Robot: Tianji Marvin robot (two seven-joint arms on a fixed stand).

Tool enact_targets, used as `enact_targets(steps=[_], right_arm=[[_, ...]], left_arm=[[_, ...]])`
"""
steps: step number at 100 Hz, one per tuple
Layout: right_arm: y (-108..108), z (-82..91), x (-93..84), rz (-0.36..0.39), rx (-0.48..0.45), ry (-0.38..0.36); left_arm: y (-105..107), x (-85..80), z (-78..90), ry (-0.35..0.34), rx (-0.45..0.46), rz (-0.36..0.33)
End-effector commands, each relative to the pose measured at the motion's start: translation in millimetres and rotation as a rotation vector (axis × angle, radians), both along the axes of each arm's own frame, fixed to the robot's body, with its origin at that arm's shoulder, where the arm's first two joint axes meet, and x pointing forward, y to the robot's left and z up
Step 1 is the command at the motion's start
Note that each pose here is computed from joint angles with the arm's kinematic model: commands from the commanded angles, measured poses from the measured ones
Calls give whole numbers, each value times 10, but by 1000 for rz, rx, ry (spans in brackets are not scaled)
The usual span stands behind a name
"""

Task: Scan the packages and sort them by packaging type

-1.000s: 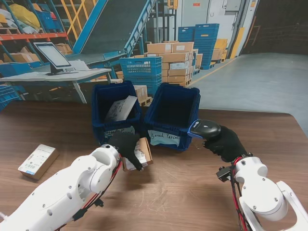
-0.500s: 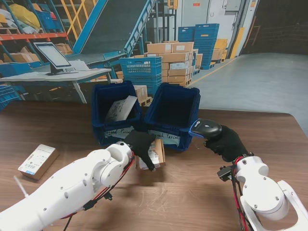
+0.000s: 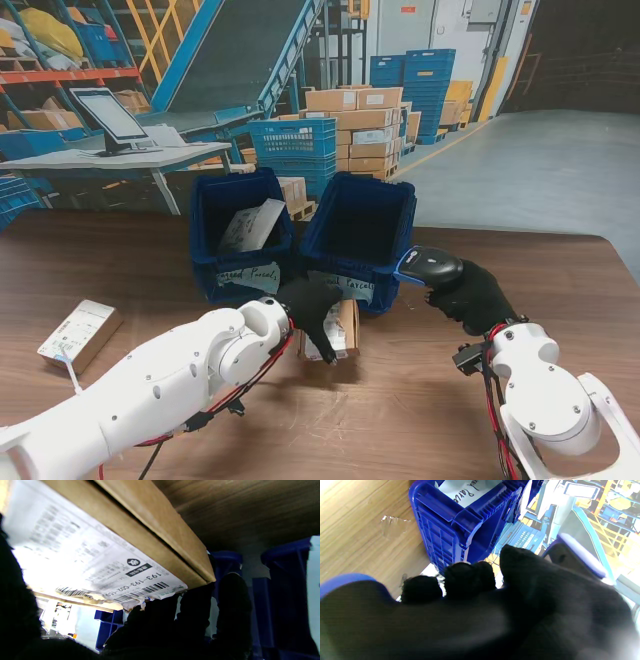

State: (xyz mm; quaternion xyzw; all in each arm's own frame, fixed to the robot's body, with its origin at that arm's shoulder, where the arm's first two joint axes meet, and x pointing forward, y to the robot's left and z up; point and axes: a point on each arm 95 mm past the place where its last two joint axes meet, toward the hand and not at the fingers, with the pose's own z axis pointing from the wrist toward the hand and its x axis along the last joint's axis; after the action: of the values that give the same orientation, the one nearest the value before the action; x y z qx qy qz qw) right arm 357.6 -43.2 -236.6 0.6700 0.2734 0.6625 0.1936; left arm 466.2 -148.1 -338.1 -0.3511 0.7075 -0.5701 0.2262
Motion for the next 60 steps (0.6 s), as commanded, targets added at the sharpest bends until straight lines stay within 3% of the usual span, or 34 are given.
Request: enact_targets(steps=[1,60], right_arm=[[24,12,-7,12,5,6],[-14,-9,-22,9,-4,24]], left_arm=[[-69,-14,-31,30,-3,-19],[-175,-52,-203,87,-2,-74]])
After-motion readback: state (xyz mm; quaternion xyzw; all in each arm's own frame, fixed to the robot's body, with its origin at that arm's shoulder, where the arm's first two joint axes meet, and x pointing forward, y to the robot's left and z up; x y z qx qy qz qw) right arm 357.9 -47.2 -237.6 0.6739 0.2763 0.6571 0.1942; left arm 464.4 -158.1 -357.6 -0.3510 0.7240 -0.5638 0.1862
